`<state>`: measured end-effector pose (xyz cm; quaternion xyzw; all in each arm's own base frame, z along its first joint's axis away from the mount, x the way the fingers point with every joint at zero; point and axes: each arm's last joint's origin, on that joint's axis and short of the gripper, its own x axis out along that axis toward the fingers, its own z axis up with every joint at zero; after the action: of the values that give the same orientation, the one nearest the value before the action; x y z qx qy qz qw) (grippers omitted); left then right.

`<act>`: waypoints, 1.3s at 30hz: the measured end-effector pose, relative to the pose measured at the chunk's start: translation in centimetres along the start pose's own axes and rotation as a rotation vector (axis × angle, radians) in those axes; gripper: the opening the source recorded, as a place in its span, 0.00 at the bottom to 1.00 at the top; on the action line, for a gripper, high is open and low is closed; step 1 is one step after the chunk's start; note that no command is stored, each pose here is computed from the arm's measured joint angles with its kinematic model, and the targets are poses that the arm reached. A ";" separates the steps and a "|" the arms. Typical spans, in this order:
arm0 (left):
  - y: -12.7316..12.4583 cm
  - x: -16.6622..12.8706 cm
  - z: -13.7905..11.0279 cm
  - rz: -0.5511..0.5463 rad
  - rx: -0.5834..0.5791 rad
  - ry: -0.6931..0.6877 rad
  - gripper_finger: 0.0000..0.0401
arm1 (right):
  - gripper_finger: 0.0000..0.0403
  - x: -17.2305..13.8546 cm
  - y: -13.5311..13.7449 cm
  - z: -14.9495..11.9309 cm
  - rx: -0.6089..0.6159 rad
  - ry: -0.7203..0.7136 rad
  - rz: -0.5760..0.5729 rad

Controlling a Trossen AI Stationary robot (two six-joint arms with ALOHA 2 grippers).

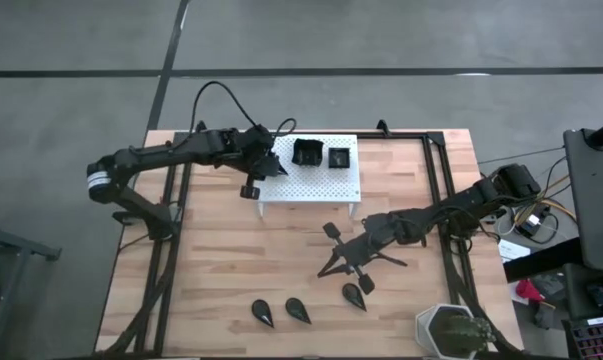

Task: Pick & Place Mini shaped plates
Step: Put the drop shaped plate on the shelf, then stack the drop shaped plate on top of the drop shaped plate on the shelf

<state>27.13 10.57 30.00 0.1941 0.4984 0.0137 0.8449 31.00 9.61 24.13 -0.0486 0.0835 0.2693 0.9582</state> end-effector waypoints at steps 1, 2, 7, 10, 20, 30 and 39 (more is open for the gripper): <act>0.0 -0.1 0.1 0.003 -0.001 -0.003 0.00 | 0.02 0.0 0.0 0.0 0.000 0.001 0.000; 0.1 -0.2 0.1 0.006 -0.005 -0.008 0.00 | 0.02 0.0 0.0 0.0 0.001 0.002 0.000; 0.3 -0.5 0.3 0.017 -0.009 -0.022 0.00 | 0.02 0.0 0.0 0.0 0.001 0.003 0.000; 0.3 -0.5 0.4 0.028 -0.018 -0.030 0.00 | 0.02 0.0 0.0 0.0 0.002 0.003 0.000; 0.4 -0.4 0.4 0.048 -0.049 -0.020 0.00 | 0.02 0.0 0.0 -0.1 0.004 0.005 0.000; -0.1 -0.4 0.3 0.027 -0.058 0.000 0.06 | 0.02 0.0 0.0 -0.1 0.005 0.006 0.001; -0.2 -1.0 0.7 0.059 -0.054 -0.003 0.11 | 0.02 0.0 0.0 -0.3 0.006 0.011 0.001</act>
<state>27.15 9.97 31.11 0.1858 0.4908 0.0515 0.8497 30.90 9.58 23.83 -0.0471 0.0894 0.2691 0.9578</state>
